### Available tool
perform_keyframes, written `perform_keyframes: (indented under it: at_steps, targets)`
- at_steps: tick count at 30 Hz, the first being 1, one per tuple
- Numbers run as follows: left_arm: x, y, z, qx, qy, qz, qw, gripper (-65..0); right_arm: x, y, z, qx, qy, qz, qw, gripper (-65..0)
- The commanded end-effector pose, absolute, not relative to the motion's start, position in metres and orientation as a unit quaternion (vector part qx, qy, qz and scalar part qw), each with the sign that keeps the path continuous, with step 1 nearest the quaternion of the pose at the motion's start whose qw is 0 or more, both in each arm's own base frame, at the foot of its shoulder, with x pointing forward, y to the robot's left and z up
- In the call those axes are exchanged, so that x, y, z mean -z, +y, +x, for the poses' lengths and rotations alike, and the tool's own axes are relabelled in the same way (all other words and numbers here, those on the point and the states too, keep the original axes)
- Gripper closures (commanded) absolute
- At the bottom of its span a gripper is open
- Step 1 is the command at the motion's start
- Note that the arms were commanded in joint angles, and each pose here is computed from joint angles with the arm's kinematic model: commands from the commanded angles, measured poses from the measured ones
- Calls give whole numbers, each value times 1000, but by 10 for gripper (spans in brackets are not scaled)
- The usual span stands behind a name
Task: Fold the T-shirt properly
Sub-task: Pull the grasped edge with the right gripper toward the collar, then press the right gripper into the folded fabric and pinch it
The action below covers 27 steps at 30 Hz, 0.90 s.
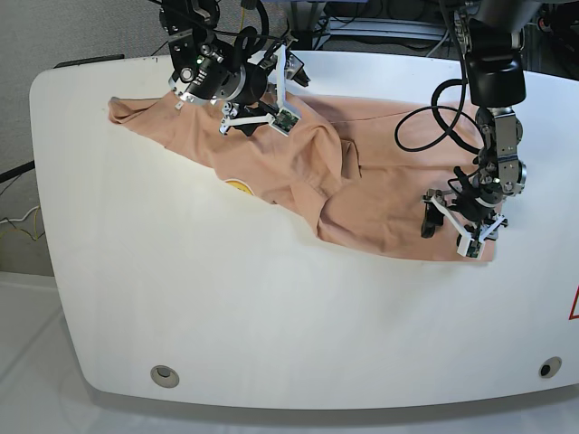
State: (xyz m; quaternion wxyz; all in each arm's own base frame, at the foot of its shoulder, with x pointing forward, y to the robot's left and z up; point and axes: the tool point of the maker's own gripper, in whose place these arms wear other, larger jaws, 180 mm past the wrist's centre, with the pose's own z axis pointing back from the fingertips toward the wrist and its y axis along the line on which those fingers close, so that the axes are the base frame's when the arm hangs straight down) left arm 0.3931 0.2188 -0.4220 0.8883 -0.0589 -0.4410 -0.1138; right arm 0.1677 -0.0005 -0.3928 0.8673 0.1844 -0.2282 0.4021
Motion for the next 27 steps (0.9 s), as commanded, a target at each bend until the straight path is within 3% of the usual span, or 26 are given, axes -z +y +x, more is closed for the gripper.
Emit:
perform_keyframes:
  at_steps: [1,16,27]
  targets:
    - [419,225,396,116,-436,-49,891,-442,383,1,178,-380,-250,185,871,-425]
    - [418,226,395,116,-437,-49,891,-442,379,-4,207,-327,-278,176,886,-425]
    - [418,228,394,115,-436,-47,891,-442,384,-3,196,-306,-266,183,896,-425]
